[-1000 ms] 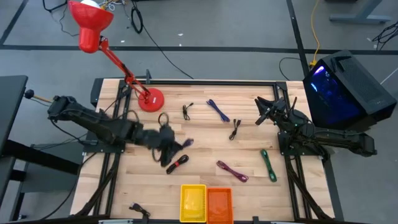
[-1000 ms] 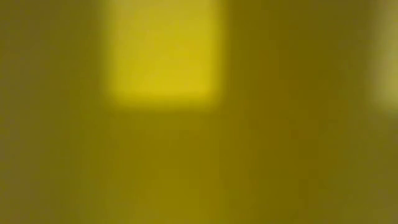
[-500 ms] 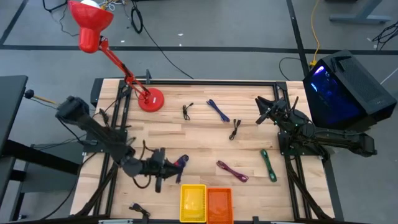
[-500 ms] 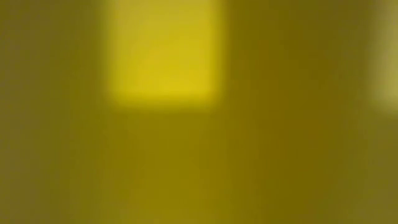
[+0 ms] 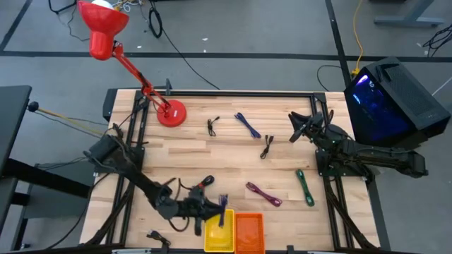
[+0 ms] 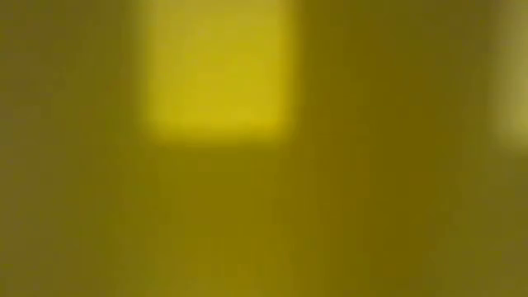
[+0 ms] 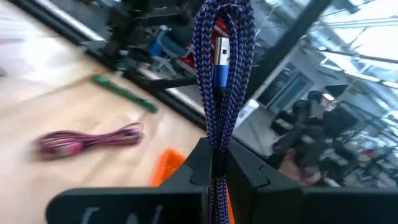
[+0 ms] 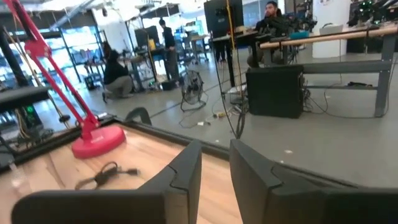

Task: Pick & Place USB Port
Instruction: Put the bottom blue charger cable into the yellow bin

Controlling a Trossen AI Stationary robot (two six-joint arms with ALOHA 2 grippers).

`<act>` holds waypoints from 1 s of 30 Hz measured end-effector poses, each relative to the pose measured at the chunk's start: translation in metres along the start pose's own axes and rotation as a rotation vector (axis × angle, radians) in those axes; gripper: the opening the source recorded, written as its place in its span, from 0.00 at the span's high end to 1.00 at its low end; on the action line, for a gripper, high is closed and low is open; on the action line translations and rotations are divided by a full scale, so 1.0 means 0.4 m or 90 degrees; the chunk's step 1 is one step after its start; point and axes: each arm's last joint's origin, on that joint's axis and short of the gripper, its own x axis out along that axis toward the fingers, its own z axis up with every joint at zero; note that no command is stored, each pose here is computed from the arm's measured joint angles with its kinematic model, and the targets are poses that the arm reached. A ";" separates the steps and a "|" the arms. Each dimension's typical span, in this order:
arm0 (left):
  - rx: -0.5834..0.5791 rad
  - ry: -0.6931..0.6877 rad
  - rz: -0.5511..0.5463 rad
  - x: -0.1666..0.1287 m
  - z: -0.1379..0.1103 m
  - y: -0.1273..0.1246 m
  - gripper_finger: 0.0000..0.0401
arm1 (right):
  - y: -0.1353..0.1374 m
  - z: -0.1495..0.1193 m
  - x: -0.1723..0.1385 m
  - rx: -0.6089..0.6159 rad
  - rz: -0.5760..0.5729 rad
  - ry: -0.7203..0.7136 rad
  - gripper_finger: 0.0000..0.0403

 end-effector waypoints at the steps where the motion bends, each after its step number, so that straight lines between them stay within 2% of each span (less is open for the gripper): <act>1: -0.003 -0.001 -0.003 0.008 -0.005 -0.014 0.94 | -0.001 -0.003 0.000 -0.005 -0.001 0.008 0.78; 7: 0.032 0.035 0.068 0.029 -0.050 -0.064 0.94 | -0.003 -0.016 -0.001 -0.021 -0.006 0.037 0.78; 11: 0.027 0.051 0.132 0.021 -0.070 -0.073 0.94 | -0.003 -0.016 -0.001 -0.021 -0.007 0.038 0.78; 14: -0.003 0.039 0.163 0.007 -0.081 -0.073 0.94 | -0.003 -0.015 0.000 -0.019 -0.006 0.037 0.78; 21: -0.046 0.040 0.182 -0.006 -0.100 -0.069 0.94 | -0.003 -0.015 0.000 -0.019 -0.007 0.037 0.78; 30: -0.081 0.129 0.210 -0.014 -0.131 -0.038 0.94 | -0.003 -0.017 -0.001 -0.011 -0.007 0.040 0.78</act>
